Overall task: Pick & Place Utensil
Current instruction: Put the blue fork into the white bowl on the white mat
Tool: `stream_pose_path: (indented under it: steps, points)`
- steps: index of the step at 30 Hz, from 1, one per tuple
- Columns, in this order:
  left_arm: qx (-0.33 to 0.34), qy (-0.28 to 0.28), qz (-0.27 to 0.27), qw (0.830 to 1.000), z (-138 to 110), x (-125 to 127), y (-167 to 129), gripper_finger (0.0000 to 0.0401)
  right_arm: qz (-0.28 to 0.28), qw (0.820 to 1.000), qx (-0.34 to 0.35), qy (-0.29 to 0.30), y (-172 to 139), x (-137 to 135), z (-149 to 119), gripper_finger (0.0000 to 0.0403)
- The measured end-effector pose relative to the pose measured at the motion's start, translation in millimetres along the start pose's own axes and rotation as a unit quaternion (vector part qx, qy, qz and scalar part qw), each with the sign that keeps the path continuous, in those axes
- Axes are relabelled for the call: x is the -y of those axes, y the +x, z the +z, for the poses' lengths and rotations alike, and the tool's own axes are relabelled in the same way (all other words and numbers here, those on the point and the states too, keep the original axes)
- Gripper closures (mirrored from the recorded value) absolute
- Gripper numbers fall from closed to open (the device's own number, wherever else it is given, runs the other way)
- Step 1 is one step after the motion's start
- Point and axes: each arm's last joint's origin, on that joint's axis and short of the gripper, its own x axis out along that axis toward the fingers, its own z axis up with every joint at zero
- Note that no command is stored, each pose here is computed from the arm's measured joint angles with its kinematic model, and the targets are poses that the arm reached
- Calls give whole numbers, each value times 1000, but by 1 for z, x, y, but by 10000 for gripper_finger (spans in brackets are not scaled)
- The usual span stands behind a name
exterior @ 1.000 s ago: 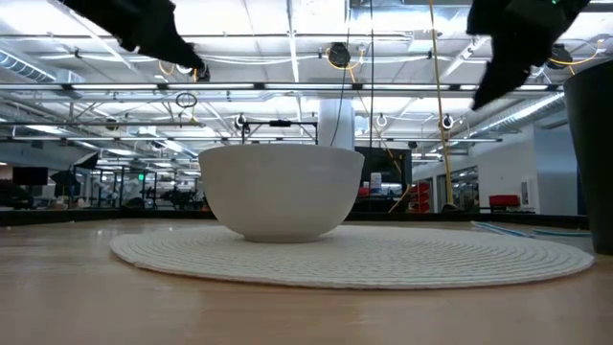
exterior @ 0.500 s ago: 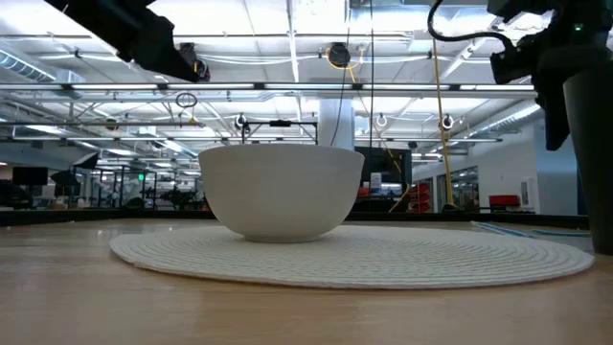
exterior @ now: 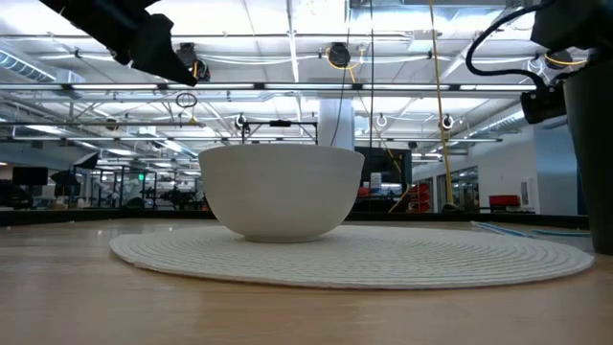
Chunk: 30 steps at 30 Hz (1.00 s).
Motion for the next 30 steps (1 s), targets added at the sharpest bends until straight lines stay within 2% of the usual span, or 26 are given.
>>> stream_pose_path:
  steps: [4, 8, 15, 21, 30]
  points:
    - [4, -7, -1, 1000, 1, 0, 0, 313, 6, 999, 8, 30, 1, -3, 1, 188]
    - [6, -10, -1, 1000, 2, 0, 0, 313, 7, 999, -17, 28, 4, -6, 0, 195]
    - [6, -10, -1, 1000, 2, 0, 0, 313, 9, 998, -54, -15, 14, -16, 2, 200]
    - [6, -11, -1, 1000, 2, 0, 0, 313, -23, 994, -67, -80, 24, -20, 4, 200]
    - [4, -29, -9, 1000, 2, 1, 0, 313, -48, 988, -96, -112, 33, -22, 4, 200]
